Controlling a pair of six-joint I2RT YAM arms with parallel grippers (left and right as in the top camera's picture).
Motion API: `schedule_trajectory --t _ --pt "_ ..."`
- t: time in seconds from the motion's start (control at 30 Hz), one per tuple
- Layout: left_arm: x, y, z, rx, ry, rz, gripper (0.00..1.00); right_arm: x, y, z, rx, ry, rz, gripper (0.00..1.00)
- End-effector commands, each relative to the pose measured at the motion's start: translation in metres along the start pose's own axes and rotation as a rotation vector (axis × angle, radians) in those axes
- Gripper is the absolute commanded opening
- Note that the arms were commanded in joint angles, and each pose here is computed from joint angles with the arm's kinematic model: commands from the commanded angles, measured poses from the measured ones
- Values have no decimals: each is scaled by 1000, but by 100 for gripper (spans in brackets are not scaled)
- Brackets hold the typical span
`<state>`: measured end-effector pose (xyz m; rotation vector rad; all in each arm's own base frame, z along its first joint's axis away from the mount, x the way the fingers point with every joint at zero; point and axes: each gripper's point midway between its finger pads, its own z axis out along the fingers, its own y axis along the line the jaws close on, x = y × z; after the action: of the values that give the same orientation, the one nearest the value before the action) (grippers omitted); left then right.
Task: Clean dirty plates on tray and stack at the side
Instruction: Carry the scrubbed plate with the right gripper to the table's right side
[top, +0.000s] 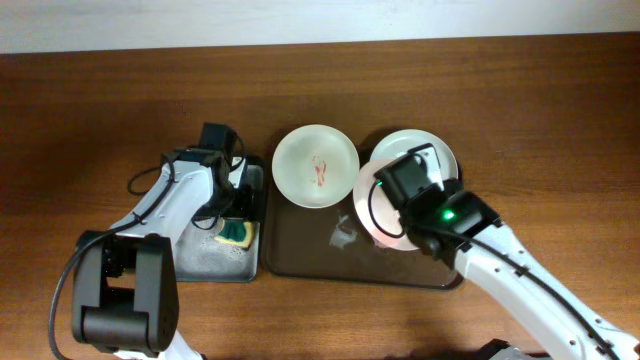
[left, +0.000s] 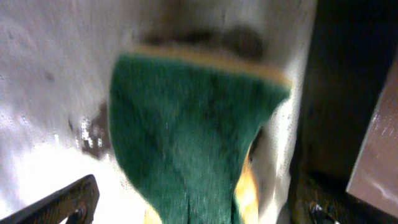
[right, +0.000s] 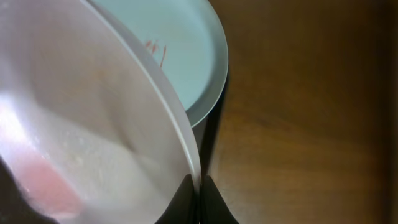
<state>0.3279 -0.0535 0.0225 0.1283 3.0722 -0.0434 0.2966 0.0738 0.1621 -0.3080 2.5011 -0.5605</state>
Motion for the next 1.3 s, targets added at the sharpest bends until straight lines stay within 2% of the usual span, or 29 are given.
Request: schedule_trajectory --t 0.0,0.07,0.23,0.27,0.3,0.4,0.43,0.57,0.6,0.63,0.67,0.73,0.8,0.83,0.87,0.9,0.93,0.97,1.1,1.13,1.17,1.23,1.27 --pt "-14 0 3 -7 -55 12 100 -29 -10 -31 156 -168 -11 4" --pt "-23 -1 3 -4 -89 13 99 -37 1 -45 178 -237 -44 4" --pt "-17 0 21 -7 -39 13 95 -44 5 -59 219 -301 -56 4" --pt "-15 -3 27 -4 -23 19 86 -45 5 -59 218 -301 -56 4" --pt "-15 -2 31 -9 -16 19 62 -44 5 -59 218 -301 -56 4" --pt "-20 -2 30 -10 -38 20 2 -44 5 -58 215 -300 -57 4" --pt "-21 2 30 -34 -41 19 0 -44 5 -58 215 -300 -57 4" --pt "-29 4 15 -50 -67 19 2 -44 5 -58 215 -301 -57 4" --pt "-27 4 10 -49 -60 19 66 -44 5 -58 215 -301 -57 4" --pt "-21 3 7 -44 -38 19 82 -44 5 -58 215 -301 -56 4" --pt "-14 1 7 -30 -8 19 89 -44 6 -58 214 -301 -56 4" --pt "8 -4 6 6 79 17 91 -44 5 -58 215 -301 -56 4" --pt "25 -17 7 72 144 15 84 -44 5 -58 215 -300 -57 4" --pt "27 -17 8 70 151 19 68 -44 5 -58 215 -300 -57 4" --pt "29 -17 9 70 156 19 36 -44 5 -58 215 -300 -57 4" --pt "32 -17 8 69 169 18 11 -44 5 -58 215 -301 -56 4" --pt "35 -17 8 68 180 17 3 -44 5 -58 215 -300 -57 4" --pt "36 -17 8 68 184 17 0 -44 5 -58 215 -300 -57 4" --pt "38 -16 7 63 193 16 2 -45 4 -59 224 -303 -59 4" --pt "38 -15 6 64 192 14 51 -45 2 -60 234 -306 -57 4" --pt "34 -16 2 64 189 14 73 -47 -4 -62 267 -316 -52 4" --pt "21 -17 -13 66 158 14 82 -52 -16 -69 339 -340 -35 4" --pt "9 -15 -26 49 111 -7 82 -56 -23 -74 369 -355 -23 4"
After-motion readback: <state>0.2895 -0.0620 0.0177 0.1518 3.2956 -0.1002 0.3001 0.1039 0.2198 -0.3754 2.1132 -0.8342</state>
